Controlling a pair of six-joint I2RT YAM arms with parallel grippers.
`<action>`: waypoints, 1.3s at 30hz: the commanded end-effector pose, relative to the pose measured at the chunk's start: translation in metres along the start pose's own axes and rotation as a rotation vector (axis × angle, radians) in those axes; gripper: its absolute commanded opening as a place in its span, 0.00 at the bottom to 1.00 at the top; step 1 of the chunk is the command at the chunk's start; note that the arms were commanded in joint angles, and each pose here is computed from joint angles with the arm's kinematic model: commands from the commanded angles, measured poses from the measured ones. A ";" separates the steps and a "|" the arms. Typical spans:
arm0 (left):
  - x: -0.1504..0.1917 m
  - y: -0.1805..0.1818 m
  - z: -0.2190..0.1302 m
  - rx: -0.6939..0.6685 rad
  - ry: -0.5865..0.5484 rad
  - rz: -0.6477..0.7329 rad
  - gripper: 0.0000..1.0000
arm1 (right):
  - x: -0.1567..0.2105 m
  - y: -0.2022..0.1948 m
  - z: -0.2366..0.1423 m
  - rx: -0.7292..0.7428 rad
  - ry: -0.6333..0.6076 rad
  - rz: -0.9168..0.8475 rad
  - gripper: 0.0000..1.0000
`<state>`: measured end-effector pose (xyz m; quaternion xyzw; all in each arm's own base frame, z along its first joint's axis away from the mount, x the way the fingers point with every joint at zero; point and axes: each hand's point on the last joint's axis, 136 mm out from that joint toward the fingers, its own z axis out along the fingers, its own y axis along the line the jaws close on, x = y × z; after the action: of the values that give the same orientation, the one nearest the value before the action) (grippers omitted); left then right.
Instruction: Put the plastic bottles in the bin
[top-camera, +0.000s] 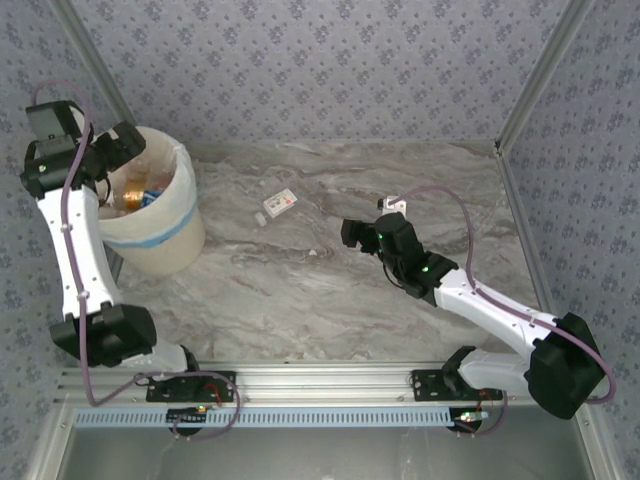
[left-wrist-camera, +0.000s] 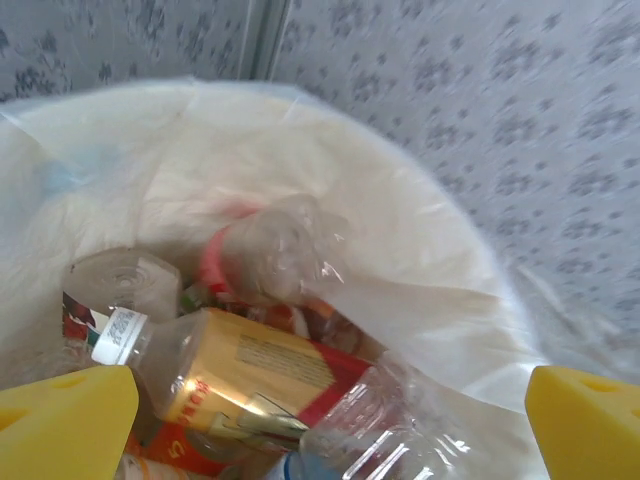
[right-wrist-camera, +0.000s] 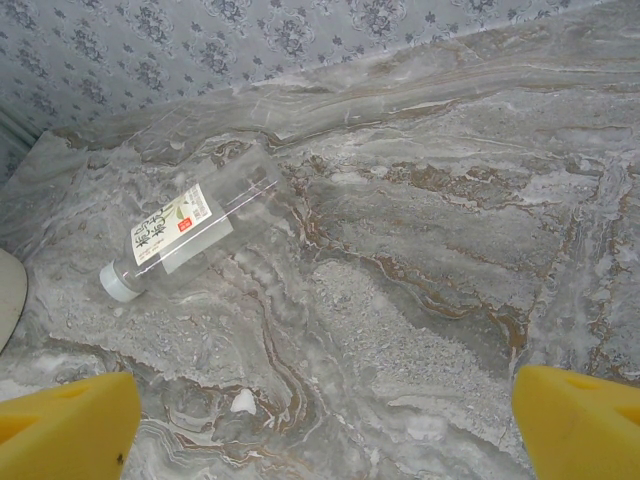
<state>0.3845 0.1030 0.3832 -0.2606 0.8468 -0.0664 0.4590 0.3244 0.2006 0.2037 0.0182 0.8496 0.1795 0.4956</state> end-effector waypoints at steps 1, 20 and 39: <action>0.005 -0.028 -0.016 0.095 -0.013 -0.021 0.99 | -0.016 0.010 -0.005 -0.024 -0.032 0.011 0.98; 0.185 -0.219 0.050 0.417 0.362 0.517 0.99 | -0.012 0.001 -0.008 0.012 -0.026 0.011 0.98; 0.290 -0.246 0.160 0.537 0.528 1.096 0.99 | -0.017 -0.030 -0.040 0.089 -0.079 0.026 0.98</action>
<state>0.4761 -0.2245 0.1637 0.2873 0.9221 -0.0902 0.2430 0.3072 0.1718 0.2292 0.0403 0.8350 0.1672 0.5228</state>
